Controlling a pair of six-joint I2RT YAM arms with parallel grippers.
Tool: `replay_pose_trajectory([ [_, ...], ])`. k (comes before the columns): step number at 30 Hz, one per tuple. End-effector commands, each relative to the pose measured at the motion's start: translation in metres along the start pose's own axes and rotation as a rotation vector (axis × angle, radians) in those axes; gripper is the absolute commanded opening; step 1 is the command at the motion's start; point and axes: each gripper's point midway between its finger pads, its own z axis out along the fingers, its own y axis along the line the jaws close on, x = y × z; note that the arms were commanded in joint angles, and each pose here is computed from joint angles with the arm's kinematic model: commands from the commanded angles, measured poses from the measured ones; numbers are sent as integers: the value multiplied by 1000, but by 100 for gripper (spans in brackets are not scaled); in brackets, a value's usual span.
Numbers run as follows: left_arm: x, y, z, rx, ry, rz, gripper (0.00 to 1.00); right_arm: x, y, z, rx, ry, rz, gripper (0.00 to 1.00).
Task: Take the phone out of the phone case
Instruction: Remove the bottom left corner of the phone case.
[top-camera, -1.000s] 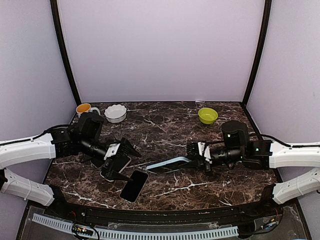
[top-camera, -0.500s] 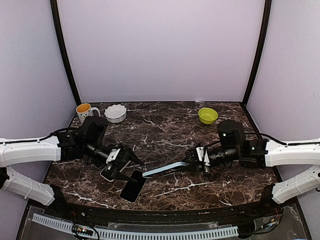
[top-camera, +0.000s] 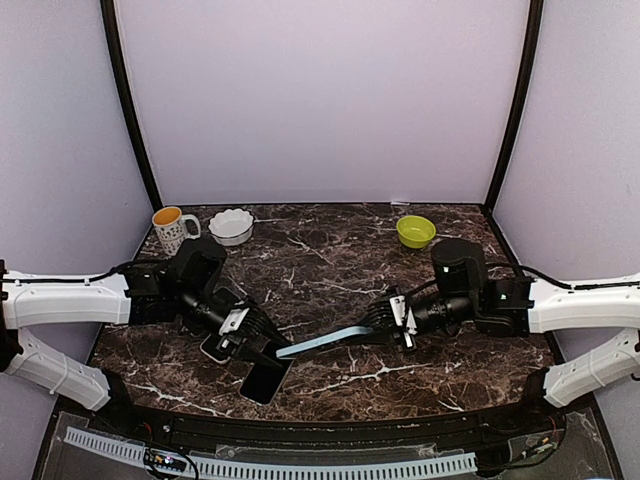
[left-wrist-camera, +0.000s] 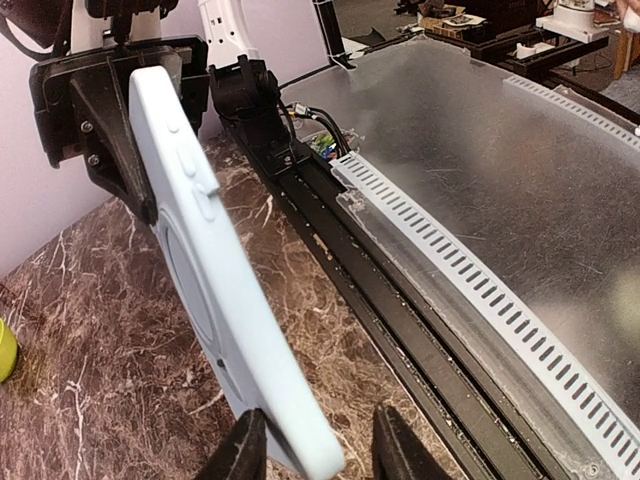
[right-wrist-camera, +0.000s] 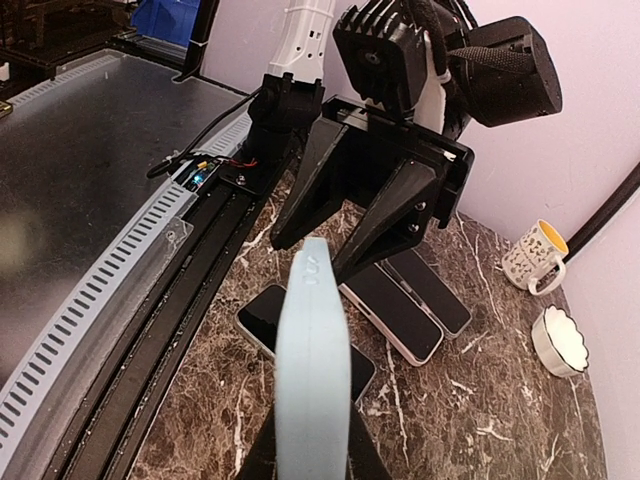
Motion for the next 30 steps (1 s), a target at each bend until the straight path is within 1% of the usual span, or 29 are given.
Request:
replay_pose_trajectory([
  [1, -4, -5, 2, 8, -14, 37, 37, -47, -24, -3, 73, -129, -116, 0],
  [5, -4, -7, 3, 13, -10, 41, 31, -49, -22, -2, 71, -129, -128, 0],
  [6, -3, -7, 3, 15, -9, 41, 28, -50, -22, -2, 71, -131, -132, 0],
  [10, -4, -11, 4, 34, -11, 43, 22, -53, -19, -3, 67, -134, -150, 0],
  [15, -6, -16, 4, 60, -17, 38, 21, -54, -17, -3, 76, -126, -188, 0],
  [30, -10, -30, 7, 145, -28, -9, 21, -57, -16, 3, 79, -83, -290, 0],
])
